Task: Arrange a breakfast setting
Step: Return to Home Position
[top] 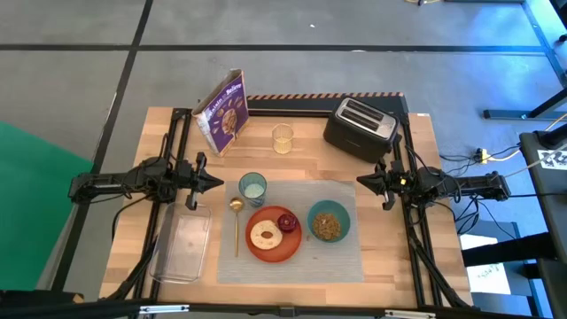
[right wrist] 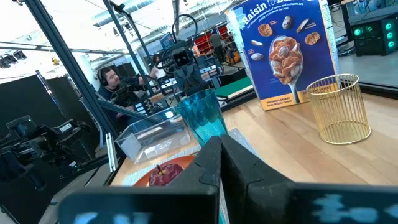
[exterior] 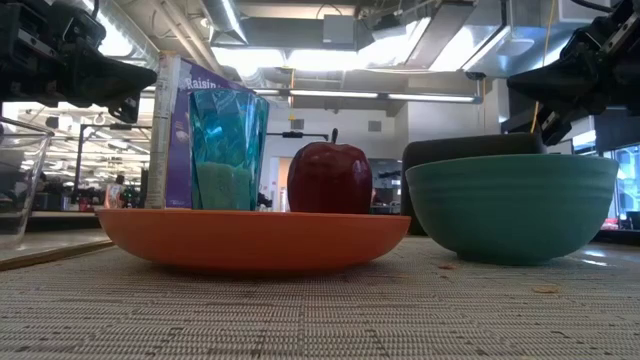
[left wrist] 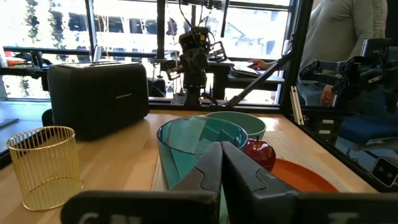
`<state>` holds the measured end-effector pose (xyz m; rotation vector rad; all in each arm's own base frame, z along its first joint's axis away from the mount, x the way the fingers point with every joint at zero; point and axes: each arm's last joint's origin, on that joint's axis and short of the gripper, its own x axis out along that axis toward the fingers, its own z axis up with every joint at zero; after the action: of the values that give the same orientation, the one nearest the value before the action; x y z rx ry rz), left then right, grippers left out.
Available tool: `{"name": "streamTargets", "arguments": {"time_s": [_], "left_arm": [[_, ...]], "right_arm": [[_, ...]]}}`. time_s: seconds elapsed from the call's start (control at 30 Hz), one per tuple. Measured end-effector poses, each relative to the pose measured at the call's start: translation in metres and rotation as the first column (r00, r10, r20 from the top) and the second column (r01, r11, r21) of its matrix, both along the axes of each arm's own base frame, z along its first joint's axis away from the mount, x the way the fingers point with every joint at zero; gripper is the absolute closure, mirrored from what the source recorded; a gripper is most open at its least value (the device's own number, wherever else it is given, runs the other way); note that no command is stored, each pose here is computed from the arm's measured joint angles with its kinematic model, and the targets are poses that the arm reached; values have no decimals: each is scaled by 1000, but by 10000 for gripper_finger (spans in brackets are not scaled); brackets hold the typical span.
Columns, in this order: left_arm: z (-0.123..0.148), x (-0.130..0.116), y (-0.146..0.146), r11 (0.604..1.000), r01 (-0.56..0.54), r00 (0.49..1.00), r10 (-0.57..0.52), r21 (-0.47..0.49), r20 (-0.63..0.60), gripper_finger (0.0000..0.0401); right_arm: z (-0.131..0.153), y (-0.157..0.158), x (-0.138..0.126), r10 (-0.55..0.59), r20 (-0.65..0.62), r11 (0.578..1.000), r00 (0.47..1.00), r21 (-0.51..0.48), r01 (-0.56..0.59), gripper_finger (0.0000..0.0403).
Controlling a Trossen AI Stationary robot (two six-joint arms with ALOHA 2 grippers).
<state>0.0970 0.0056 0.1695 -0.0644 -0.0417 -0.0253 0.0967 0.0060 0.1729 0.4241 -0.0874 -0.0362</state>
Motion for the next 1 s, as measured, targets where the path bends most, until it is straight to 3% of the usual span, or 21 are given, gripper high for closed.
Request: {"name": "streamTargets", "arguments": {"time_s": [1.0], "left_arm": [[0, 0, 0, 1000, 0, 1000, 0, 0, 0, 401]], "right_arm": [[0, 0, 0, 0, -1, 1000, 1000, 0, 0, 402]]}}
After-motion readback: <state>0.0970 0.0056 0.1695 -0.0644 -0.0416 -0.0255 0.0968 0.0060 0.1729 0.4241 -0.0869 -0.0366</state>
